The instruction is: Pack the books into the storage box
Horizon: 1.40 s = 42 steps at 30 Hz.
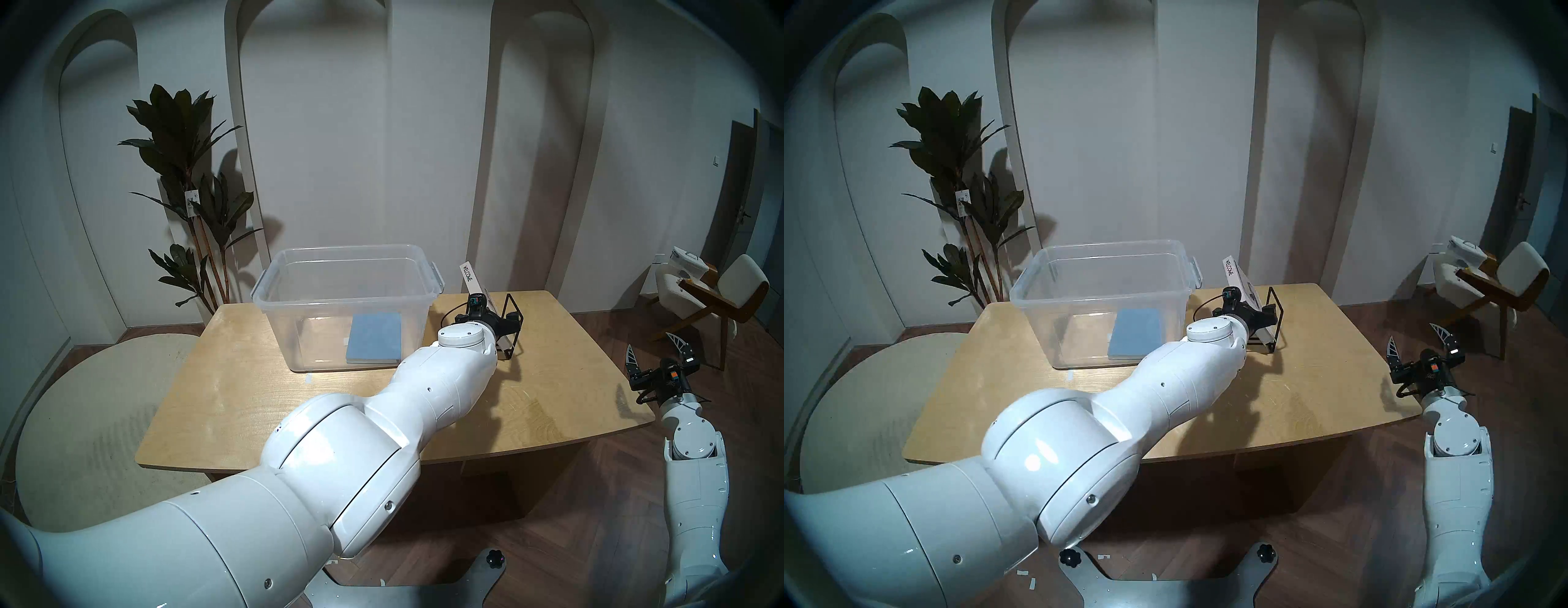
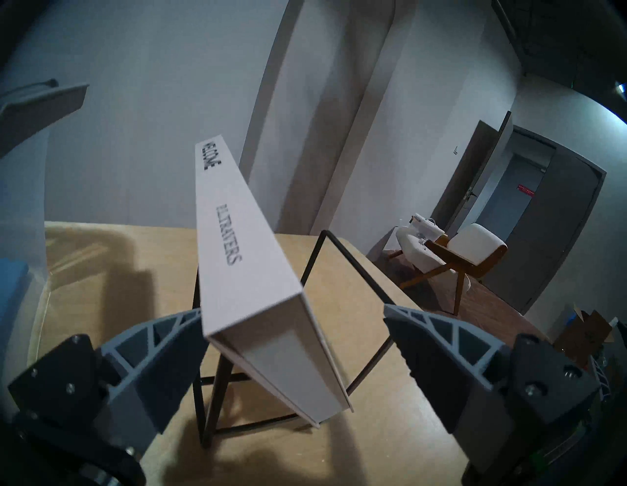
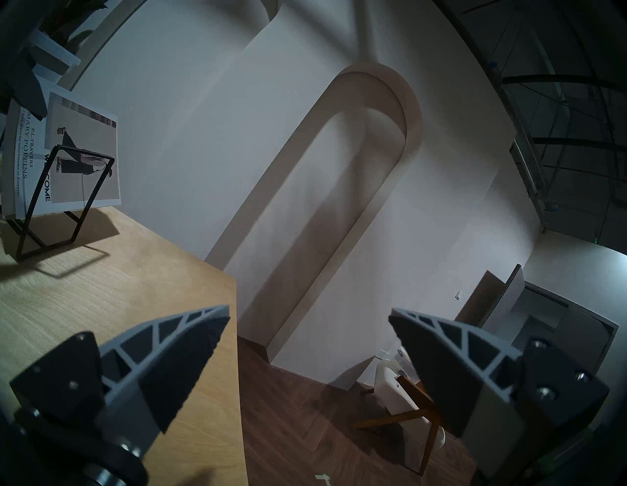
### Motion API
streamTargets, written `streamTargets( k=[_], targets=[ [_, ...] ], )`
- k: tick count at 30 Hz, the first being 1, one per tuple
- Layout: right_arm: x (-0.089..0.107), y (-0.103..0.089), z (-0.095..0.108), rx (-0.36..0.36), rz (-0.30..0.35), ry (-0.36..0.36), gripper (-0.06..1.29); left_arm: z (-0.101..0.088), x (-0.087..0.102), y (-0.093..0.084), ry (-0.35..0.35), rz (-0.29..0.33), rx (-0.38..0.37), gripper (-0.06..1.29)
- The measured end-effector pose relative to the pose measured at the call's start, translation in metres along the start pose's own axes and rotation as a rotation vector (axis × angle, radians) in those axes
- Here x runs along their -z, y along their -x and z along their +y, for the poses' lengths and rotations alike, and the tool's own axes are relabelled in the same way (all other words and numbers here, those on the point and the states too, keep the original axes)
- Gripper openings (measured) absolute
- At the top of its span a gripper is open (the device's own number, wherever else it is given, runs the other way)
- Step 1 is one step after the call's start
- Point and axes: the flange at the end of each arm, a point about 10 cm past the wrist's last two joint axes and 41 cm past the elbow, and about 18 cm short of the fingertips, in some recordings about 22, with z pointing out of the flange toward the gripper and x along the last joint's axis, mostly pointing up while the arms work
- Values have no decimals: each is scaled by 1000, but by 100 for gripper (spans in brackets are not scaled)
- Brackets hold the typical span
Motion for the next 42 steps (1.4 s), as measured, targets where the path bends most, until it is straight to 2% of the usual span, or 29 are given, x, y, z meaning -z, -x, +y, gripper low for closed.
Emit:
streamTargets(
  k=[5,13,25,26,27,29,42],
  targets=[
    [0,0,0,0,1,0,127,-9,-1,-1,-24,18,15,125],
    [0,0,0,0,3,0,127,-23,0,7,-61,7,44,125],
    [0,1,0,0,2,0,127,-22,-2,1,-41,15,64,125],
    [0,1,0,0,2,0,127,-22,-2,1,-40,14,62,120],
    [0,1,0,0,2,0,127,-22,-2,1,-39,14,58,72],
    [0,1,0,0,2,0,127,-22,-2,1,-37,15,48,35],
    [0,1,0,0,3,1,127,-19,-2,-1,-26,19,-16,32]
  ],
)
